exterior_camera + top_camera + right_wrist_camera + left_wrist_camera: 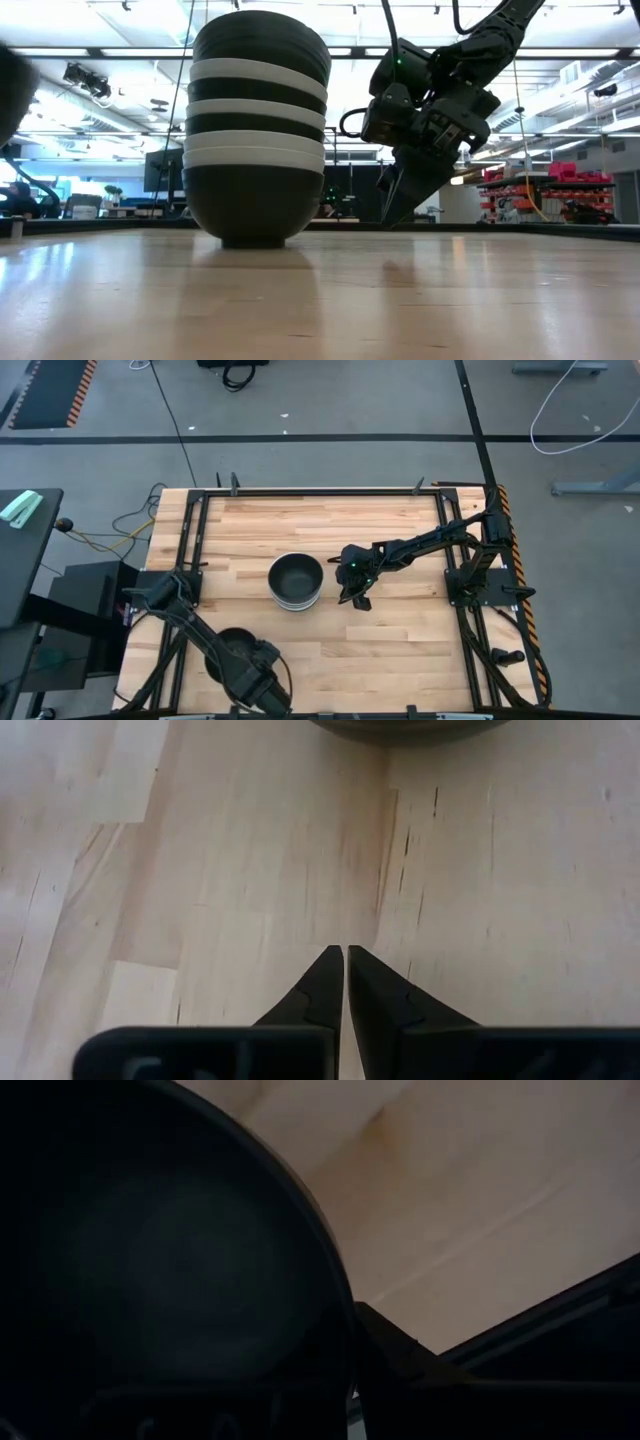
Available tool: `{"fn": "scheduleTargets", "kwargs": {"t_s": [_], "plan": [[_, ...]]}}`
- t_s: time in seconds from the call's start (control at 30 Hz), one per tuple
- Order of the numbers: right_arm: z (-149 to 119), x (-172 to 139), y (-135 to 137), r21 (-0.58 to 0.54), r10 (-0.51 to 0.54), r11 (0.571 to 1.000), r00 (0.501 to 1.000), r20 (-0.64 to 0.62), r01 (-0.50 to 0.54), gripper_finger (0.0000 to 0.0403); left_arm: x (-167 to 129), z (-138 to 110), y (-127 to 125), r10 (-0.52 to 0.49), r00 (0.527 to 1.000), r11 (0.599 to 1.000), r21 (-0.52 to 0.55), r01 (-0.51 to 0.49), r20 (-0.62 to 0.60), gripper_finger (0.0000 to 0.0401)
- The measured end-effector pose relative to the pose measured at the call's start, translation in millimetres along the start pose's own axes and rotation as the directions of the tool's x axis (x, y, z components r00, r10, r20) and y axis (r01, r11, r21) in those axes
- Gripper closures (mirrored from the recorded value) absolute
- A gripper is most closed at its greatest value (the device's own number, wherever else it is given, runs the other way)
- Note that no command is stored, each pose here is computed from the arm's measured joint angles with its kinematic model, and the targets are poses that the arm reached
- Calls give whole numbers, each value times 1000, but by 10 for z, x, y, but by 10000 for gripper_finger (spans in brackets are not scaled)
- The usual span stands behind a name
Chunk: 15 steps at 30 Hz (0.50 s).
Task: Nest bowls inside each other
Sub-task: Stack the black bowl on top of the black bowls
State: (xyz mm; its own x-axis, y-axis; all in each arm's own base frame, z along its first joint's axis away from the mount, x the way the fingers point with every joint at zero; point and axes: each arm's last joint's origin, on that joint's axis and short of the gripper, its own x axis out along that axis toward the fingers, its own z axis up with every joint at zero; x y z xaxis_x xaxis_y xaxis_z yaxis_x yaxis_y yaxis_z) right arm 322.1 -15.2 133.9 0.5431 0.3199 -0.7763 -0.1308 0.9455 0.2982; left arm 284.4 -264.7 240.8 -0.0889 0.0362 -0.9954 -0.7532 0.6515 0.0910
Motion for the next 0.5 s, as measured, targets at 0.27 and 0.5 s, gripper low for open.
{"fn": "scheduleTargets", "kwargs": {"t_s": [0.27, 0.5], "plan": [[-9, 20, 49, -27, -10, 1000, 1000, -13, 9, 396, -518, 108, 188, -39, 996, 999, 10, 38, 85, 389], [-23, 31, 78, -35, -19, 999, 999, -29, 18, 391, -946, 360, 341, -173, 959, 985, 41, 168, 225, 389]]}}
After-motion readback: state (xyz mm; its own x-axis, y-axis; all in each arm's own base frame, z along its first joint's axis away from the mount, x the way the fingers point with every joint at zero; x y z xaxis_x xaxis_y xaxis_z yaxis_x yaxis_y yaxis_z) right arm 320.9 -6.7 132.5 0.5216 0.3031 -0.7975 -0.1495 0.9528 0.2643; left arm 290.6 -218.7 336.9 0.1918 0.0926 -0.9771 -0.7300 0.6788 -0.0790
